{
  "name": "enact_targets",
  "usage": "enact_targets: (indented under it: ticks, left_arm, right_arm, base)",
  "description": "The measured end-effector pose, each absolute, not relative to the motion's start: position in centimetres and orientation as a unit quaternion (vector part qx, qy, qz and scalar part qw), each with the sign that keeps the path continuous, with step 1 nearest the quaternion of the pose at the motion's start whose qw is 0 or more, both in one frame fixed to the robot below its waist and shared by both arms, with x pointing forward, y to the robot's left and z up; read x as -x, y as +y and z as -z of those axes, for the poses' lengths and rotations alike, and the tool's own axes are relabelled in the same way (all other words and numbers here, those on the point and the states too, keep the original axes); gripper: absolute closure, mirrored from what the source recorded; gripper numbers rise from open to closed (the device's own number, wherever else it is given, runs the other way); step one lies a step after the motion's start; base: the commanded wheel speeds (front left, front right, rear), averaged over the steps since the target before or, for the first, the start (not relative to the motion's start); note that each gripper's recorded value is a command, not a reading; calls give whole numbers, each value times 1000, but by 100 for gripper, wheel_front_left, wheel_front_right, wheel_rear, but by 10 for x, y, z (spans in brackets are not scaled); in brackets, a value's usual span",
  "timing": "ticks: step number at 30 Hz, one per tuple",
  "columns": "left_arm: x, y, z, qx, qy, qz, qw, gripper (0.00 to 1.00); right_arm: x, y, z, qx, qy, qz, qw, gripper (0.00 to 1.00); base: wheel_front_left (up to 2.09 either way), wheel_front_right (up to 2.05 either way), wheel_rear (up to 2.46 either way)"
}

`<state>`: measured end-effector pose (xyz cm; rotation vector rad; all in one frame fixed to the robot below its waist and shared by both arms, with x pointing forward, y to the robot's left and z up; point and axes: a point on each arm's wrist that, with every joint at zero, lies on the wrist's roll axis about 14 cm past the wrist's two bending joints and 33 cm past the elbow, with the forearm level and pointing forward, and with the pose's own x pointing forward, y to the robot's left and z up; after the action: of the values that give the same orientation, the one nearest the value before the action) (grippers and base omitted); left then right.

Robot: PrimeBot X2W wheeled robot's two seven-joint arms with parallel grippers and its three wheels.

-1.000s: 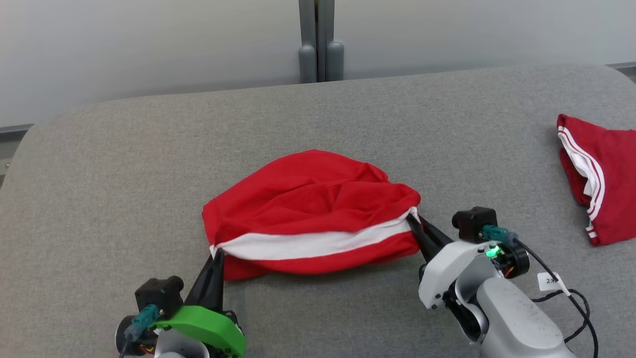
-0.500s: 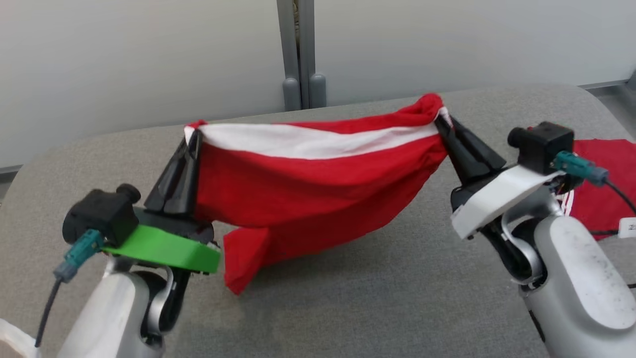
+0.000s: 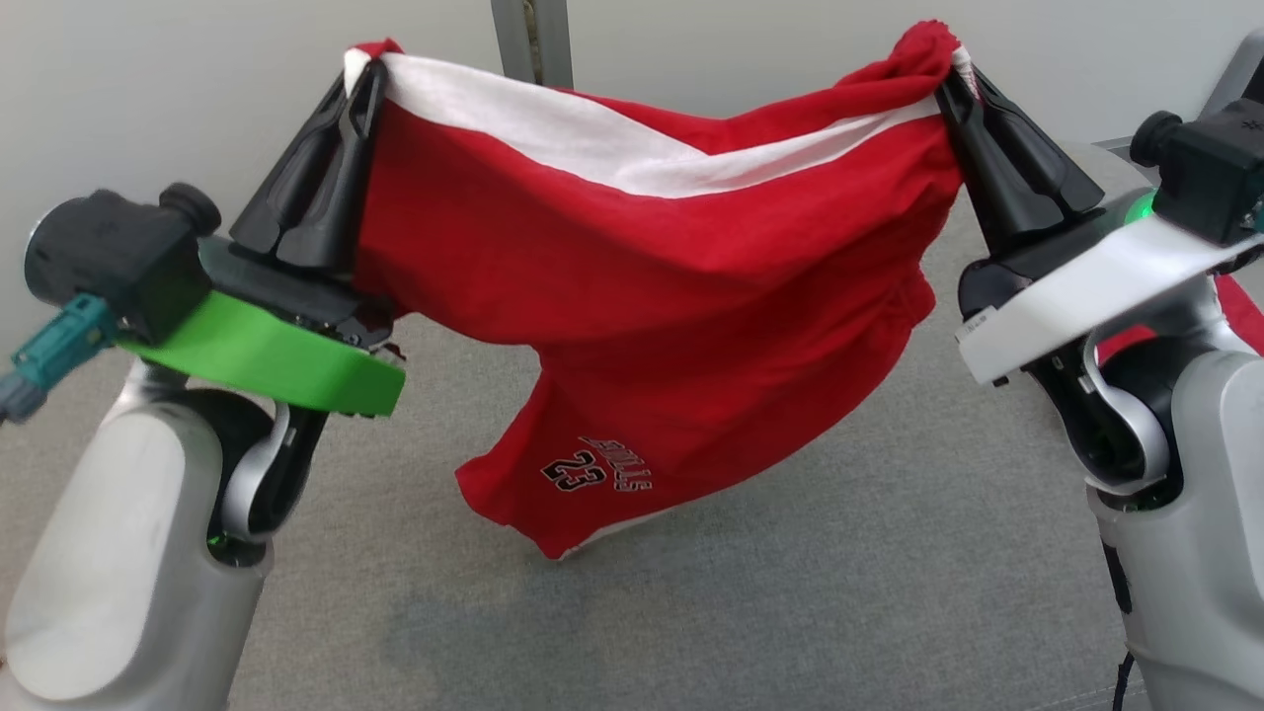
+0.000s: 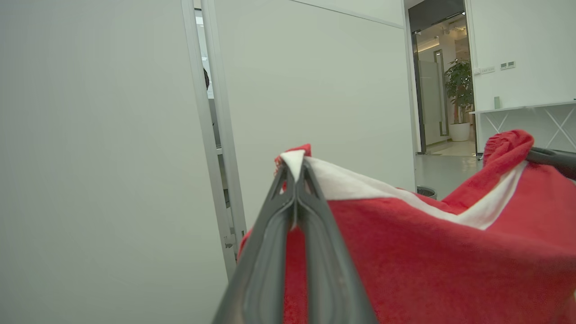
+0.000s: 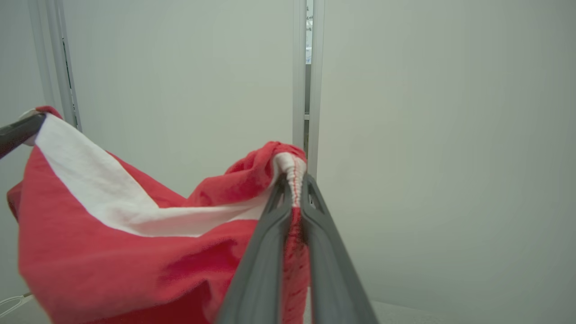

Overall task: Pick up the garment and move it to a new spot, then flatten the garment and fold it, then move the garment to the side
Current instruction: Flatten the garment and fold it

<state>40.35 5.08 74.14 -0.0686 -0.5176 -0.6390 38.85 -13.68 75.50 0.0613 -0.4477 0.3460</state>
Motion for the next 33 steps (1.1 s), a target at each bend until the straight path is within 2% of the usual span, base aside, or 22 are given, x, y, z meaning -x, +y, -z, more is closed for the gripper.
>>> enact_targets:
  ticks: [5, 9, 14, 18, 22, 26, 29, 33]
  left_arm:
    - [-443, 49, -742, 39, -231, 312, 921, 100]
    - [-489, 54, -745, 14, -229, 297, 927, 100]
    - [-542, 60, -770, -4, -275, 270, 923, 100]
    - [-573, 59, -781, 8, -313, 260, 914, 100]
    - [-605, 54, -750, 31, -291, 257, 921, 100]
    - [-621, 38, -685, 55, -230, 279, 931, 100]
    - [-618, 30, -629, 80, -173, 292, 937, 100]
    - [-603, 40, -595, 109, -150, 285, 940, 100]
  right_arm:
    - [-422, -128, -754, -41, -207, -177, 961, 100]
    - [-464, -118, -767, -35, -221, -176, 959, 100]
    - [-519, -116, -789, -20, -261, -159, 952, 100]
    - [-557, -123, -785, -15, -268, -139, 953, 100]
    - [-592, -124, -751, -18, -249, -133, 959, 100]
    - [-618, -117, -686, -25, -195, -140, 970, 100]
    - [-625, -111, -629, -29, -147, -145, 978, 100]
    - [-619, -108, -574, -32, -104, -144, 984, 100]
  base:
    - [0, 0, 0]
    - [0, 0, 0]
    - [0, 0, 0]
    - [0, 0, 0]
    - [0, 0, 0]
    - [0, 0, 0]
    - [0, 0, 0]
    - [0, 0, 0]
